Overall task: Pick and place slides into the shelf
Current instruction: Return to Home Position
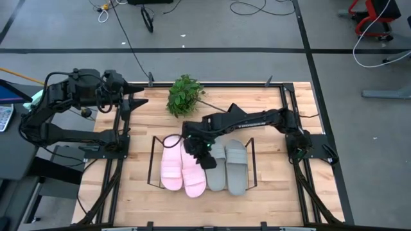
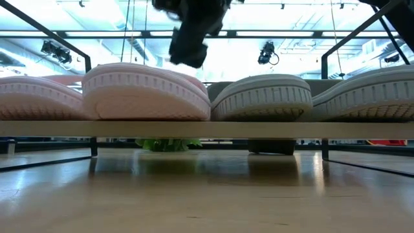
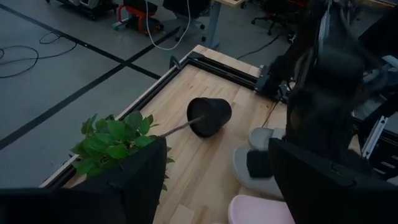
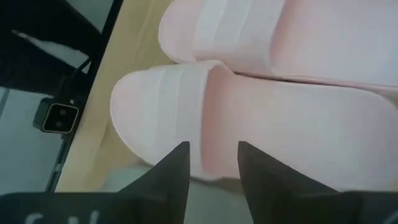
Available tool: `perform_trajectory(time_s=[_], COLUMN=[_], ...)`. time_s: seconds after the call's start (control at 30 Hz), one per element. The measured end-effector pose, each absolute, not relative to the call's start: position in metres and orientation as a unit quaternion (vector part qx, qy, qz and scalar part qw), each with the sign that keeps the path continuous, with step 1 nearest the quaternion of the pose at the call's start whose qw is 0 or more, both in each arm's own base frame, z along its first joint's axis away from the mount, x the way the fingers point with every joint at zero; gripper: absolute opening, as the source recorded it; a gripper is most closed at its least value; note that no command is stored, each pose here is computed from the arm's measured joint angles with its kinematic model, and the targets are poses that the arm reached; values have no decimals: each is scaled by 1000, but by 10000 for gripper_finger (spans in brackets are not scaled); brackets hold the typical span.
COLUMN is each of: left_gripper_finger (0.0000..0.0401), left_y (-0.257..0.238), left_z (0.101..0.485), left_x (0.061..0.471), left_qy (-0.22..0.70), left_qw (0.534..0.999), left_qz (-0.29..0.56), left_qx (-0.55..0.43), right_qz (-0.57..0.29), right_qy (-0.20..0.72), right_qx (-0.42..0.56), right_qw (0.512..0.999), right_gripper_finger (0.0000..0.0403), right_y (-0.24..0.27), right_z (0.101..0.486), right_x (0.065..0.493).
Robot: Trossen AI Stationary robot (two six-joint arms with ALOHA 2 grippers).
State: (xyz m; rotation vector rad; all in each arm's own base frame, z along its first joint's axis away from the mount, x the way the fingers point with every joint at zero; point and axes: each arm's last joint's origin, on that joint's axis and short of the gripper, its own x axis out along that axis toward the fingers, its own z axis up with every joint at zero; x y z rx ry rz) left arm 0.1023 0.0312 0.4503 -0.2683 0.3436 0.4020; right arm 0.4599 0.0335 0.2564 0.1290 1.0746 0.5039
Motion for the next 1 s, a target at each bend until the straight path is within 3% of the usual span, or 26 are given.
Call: perform_trajectory(time_s=[0.3,0.53,0.7,1.0], left_gripper_finger=[286,275,240,128], left_y=[28,22,15,8], left_z=[445,443,442,426], left_x=[100,100,99,100], left_qy=[205,225,234,242], left_qw=[958,967,966,962], left_qz=[152,43,-62,-99], left_qx=[-134,-110,-88,-84], right_qz=[183,151,124,83], right_qy=[500,535,526,531], right_qx=[43,62,54,55], right_qw=[845,829,840,842], right_gripper_finger=[119,13,8,4], right_y=[27,26,31,39], right_z=[312,332,342,342], right_x=[426,400,395,394])
